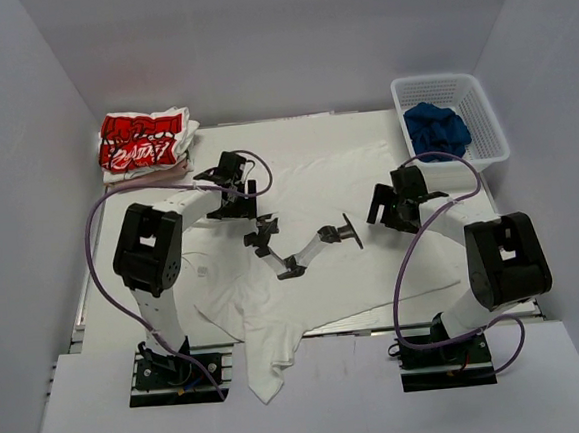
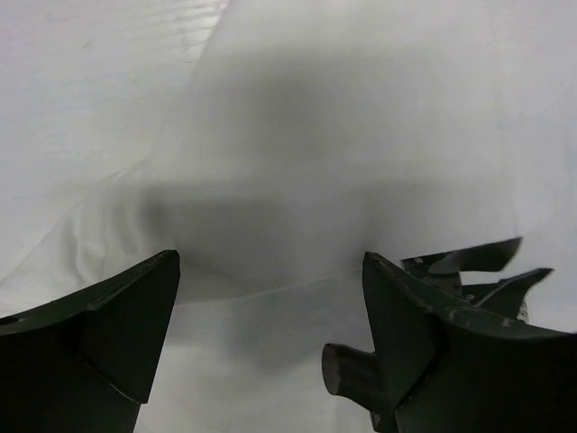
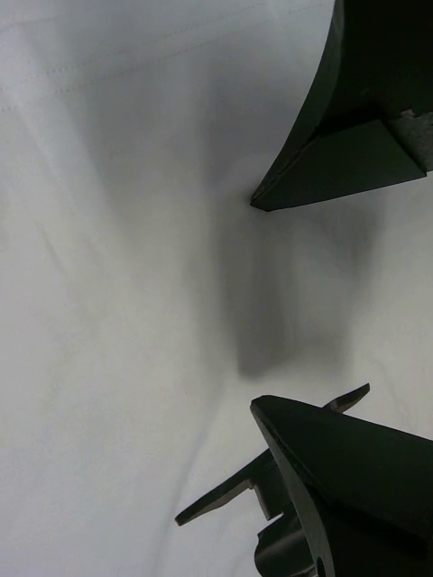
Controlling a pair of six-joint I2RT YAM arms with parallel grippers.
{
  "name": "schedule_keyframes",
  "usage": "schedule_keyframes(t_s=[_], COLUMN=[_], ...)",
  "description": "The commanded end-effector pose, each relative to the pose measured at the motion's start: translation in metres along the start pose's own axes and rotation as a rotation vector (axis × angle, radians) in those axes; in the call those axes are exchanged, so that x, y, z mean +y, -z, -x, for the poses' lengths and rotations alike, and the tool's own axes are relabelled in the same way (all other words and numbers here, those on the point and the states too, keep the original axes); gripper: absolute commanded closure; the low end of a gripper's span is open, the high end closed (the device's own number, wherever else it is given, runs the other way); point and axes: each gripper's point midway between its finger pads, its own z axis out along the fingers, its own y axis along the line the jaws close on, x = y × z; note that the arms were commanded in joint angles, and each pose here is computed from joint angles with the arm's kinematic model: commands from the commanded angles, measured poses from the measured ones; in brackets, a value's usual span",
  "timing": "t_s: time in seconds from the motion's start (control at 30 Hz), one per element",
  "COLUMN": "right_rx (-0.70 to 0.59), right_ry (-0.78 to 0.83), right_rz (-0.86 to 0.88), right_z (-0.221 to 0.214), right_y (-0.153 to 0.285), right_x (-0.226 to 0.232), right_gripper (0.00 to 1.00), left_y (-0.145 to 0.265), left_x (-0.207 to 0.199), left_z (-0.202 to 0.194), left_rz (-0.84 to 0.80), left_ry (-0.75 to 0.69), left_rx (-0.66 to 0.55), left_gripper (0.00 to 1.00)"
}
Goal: Fold and stack the t-shirts
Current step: Flatten out the tshirt
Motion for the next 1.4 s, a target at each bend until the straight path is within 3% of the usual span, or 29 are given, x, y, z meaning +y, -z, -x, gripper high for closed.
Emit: schedule_keyframes(t_s=[0.0,0.07,0.27,0.33,0.53,0.8,0.87,0.97,1.0,1.17,1.2,1.37], right_rx=[0.175,0.180,0.171,0.171,0.166,0.176,0.170,0.171,0.175,0.184,0.183,0.189], right_ry=[0.004,0.005,0.019,0.018,0.003,-0.032,-0.031,-0.011,-0.013,-0.013,-0.011,-0.013], right_rz=[-0.082,-0.068,-0.048,-0.044,-0.065,-0.050,-0.045,-0.023,-0.020,-0.007,-0.007,-0.004], right_z=[-0.053,-0.053,-0.051,-0.052,-0.053,-0.055,-0.054,-0.053,-0.054,-0.056,-0.056,-0.056], right_y=[-0.001,-0.001,0.001,0.002,0.004,0.005,0.005,0.006,0.005,0.004,0.004,0.003], right_x=[-0.030,-0.029,-0.026,-0.026,-0.033,-0.036,-0.036,-0.032,-0.032,-0.030,-0.030,-0.030], right_gripper=[0.10,0.10,0.10,0.10,0.10,0.10,0.10,0.10,0.10,0.10,0.10,0.10], left_y=[0.025,0.021,0.000,-0.015,-0.021,-0.026,-0.035,-0.029,-0.008,0.034,0.034,0.046], left_x=[-0.025,-0.031,-0.014,-0.002,0.034,0.077,0.085,0.055,0.040,-0.010,-0.021,-0.053], left_z=[0.019,0.017,0.027,0.026,0.065,0.127,0.143,0.147,0.156,0.132,0.116,0.102], left_rz=[-0.127,-0.158,-0.016,0.040,0.245,0.349,0.331,0.149,0.087,-0.171,-0.220,-0.320], left_ry=[-0.111,-0.129,-0.134,-0.128,-0.069,0.056,0.084,0.053,0.032,-0.013,-0.010,-0.012], left_rx=[-0.085,-0.078,-0.047,-0.025,-0.057,-0.140,-0.136,-0.105,-0.152,-0.231,-0.203,-0.200], left_gripper=[0.09,0.09,0.10,0.16,0.22,0.28,0.28,0.28,0.26,0.15,0.15,0.10])
